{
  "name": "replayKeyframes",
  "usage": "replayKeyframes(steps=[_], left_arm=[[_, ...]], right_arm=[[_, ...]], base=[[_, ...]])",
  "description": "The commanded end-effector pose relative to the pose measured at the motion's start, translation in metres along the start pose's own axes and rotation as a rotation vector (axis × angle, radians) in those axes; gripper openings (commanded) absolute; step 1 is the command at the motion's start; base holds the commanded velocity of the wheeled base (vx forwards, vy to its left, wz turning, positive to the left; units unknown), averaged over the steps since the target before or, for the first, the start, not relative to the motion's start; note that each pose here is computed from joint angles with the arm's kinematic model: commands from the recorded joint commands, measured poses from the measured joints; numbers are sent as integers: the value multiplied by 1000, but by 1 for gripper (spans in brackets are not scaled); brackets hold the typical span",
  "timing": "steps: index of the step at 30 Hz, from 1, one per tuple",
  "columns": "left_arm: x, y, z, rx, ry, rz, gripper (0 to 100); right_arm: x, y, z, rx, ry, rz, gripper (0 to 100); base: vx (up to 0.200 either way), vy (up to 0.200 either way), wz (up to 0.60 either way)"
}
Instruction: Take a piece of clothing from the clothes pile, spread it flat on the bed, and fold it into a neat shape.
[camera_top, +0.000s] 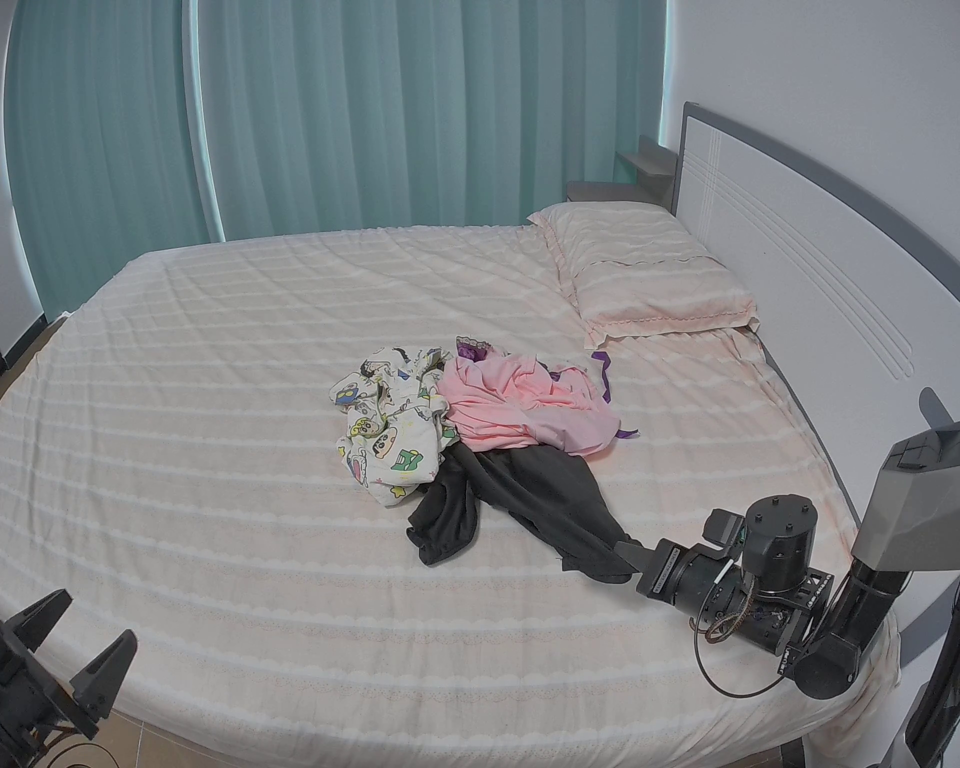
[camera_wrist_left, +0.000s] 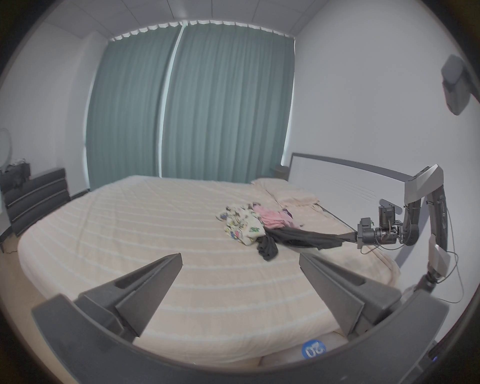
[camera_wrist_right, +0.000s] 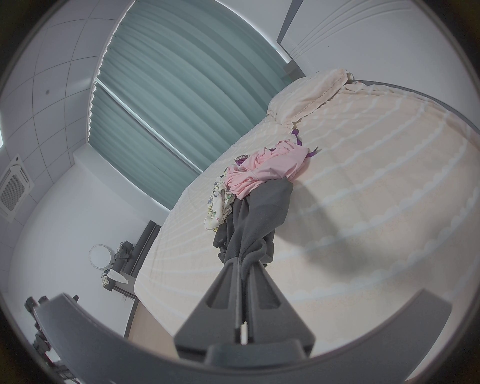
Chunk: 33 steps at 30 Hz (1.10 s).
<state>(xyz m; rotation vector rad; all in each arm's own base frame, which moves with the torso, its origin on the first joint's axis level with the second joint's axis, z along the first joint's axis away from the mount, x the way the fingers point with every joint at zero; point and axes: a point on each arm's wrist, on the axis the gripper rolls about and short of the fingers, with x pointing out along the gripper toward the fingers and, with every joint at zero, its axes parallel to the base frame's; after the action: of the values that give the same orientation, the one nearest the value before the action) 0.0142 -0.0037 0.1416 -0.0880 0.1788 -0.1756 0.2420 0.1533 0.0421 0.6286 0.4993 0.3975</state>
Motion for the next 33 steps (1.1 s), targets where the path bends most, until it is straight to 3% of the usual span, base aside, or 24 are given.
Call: replayKeyframes(steps=[1, 6, 10, 15, 21, 27, 33], left_arm=[[64, -2, 20, -24, 253, -154, 100], [115, -2, 15, -51, 395, -155, 100], [137, -6, 12, -84, 441, -172, 100], [180, -33, 7, -168, 508, -234, 100], [249, -54, -8, -248, 596, -125, 100], [303, -77, -36, -226, 659, -94, 100], [351, -100, -63, -258, 632, 3, 100]], right_arm=[[3, -2, -2, 1, 10, -2, 0], [4, -2, -2, 1, 8, -4, 0], [5, -2, -3, -1, 7, -7, 0], [3, -3, -4, 1, 13, -10, 0], [1, -3, -2, 2, 5, -14, 0], [-1, -8, -6, 3, 15, -39, 0], [-3, -11, -9, 1, -3, -23, 0]], base=[[0, 0, 0], [0, 0, 0], [0, 0, 0], [0, 0, 0], [0, 0, 0], [0, 0, 0], [0, 0, 0]])
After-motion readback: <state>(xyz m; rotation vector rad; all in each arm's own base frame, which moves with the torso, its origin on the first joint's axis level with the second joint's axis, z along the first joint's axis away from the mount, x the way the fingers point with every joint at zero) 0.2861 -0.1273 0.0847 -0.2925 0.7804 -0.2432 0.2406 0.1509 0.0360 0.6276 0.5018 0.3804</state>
